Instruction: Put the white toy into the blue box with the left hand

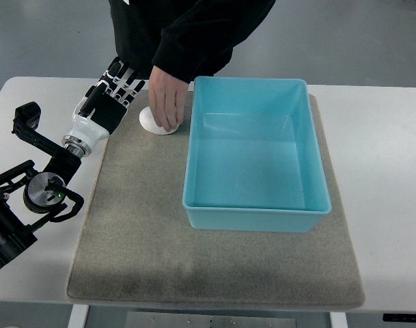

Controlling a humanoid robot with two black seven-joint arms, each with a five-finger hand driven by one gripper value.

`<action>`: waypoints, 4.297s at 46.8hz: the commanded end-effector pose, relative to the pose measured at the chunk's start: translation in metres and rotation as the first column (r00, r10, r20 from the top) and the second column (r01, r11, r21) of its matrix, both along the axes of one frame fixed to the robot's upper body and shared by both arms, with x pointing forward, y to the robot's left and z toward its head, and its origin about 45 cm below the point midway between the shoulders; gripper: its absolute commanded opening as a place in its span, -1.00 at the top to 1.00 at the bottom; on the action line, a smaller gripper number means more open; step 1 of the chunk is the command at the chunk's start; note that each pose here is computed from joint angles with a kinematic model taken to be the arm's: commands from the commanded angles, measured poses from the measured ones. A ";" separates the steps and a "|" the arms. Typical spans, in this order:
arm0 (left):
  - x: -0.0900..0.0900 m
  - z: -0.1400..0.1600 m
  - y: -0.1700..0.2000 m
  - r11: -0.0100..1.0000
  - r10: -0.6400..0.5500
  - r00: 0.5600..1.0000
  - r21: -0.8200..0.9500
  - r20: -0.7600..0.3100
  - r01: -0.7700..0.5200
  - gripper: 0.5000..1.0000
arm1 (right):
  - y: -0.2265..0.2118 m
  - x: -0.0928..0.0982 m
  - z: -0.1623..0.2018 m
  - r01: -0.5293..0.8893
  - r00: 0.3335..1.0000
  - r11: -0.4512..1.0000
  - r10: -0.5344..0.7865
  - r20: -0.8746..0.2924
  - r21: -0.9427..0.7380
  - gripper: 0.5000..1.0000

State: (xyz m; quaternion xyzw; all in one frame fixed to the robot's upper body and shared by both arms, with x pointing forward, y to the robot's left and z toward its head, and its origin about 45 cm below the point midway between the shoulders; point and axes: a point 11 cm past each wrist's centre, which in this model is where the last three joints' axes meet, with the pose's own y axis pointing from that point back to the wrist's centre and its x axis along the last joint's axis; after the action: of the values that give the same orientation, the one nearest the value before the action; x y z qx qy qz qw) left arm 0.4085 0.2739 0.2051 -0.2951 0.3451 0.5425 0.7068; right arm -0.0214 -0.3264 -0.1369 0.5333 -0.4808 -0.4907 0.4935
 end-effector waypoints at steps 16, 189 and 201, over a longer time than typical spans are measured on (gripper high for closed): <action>-0.001 0.012 -0.008 0.999 -0.024 0.999 -0.027 0.028 0.025 -0.99 | 0.000 0.000 0.000 0.000 1.000 1.000 0.000 0.000 0.000 -0.74; 0.043 0.020 -0.001 -0.413 -0.630 0.777 0.850 -0.009 -0.325 -0.29 | 0.000 0.000 0.000 0.000 1.000 1.000 0.000 0.000 0.000 -0.74; 0.050 0.011 -0.006 -0.473 -0.627 0.779 0.798 -0.008 -0.373 -0.26 | 0.000 0.000 0.000 0.000 1.000 1.000 0.000 0.000 0.000 -0.74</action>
State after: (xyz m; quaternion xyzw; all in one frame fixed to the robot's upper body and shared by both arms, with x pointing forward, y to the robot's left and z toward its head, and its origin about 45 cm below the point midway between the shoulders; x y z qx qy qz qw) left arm 0.4581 0.2694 0.2189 0.3637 -0.4752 0.3245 0.7326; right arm -0.0212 -0.3264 -0.1369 0.5335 -0.4810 -0.4905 0.4934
